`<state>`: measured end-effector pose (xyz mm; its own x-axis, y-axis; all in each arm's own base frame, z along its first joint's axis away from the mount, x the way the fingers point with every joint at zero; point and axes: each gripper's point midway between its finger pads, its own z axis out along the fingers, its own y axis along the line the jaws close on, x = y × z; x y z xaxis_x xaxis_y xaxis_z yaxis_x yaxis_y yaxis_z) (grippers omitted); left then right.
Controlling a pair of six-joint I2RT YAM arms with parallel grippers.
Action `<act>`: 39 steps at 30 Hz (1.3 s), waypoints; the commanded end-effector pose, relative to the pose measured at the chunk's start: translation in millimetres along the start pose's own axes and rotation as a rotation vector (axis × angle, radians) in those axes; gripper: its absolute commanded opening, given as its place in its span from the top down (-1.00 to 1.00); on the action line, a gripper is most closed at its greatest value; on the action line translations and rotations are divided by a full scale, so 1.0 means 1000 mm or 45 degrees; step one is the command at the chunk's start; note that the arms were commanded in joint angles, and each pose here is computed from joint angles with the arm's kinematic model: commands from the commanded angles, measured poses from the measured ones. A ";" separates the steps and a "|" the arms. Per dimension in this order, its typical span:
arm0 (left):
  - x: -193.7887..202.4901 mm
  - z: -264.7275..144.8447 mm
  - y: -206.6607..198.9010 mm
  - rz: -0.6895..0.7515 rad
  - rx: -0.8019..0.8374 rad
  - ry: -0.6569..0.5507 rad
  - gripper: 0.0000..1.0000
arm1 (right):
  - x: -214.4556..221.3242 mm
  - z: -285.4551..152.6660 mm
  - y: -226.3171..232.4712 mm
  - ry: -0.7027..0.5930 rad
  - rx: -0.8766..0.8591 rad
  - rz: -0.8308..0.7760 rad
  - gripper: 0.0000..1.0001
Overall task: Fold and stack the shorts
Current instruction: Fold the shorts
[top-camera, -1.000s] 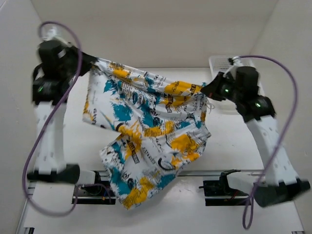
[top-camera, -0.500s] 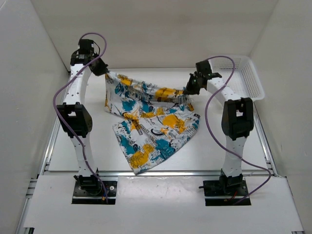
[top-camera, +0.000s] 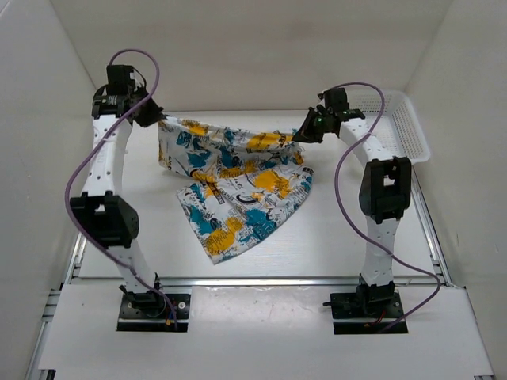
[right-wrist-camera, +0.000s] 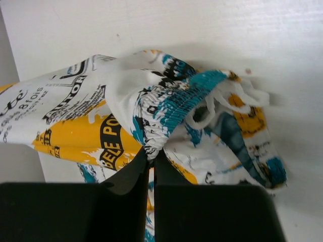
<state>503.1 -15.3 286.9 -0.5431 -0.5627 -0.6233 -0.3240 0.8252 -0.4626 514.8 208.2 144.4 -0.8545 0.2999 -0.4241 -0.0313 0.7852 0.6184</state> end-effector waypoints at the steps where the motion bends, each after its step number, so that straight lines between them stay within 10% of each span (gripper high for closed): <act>1: 0.029 -0.070 -0.022 0.066 0.118 0.003 0.80 | -0.007 -0.042 0.001 -0.036 -0.003 -0.012 1.00; 12: 0.272 -0.147 0.006 0.106 0.180 0.511 0.80 | 0.025 -0.104 -0.045 -0.036 0.146 0.040 1.00; 27: 0.390 -0.154 0.075 0.161 -0.016 0.779 0.80 | 0.173 -0.177 -0.137 -0.011 0.535 0.208 0.88; 31: 0.405 -0.150 0.088 0.184 -0.079 0.856 0.09 | 0.188 -0.182 -0.153 -0.018 0.605 0.238 -0.54; 34: 0.405 -0.148 0.086 0.213 -0.094 0.872 -0.62 | 0.195 -0.185 -0.162 -0.007 0.670 0.259 -0.63; 39: 0.386 -0.144 0.074 0.228 -0.121 0.798 -0.80 | 0.180 -0.205 -0.152 -0.135 0.689 0.231 -0.66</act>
<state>141.7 -159.9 85.9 -0.9451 -0.3029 -0.1227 -0.2565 0.9202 -0.2957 258.4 41.1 91.7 -0.8056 0.4778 -0.3505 0.3918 0.8732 0.2898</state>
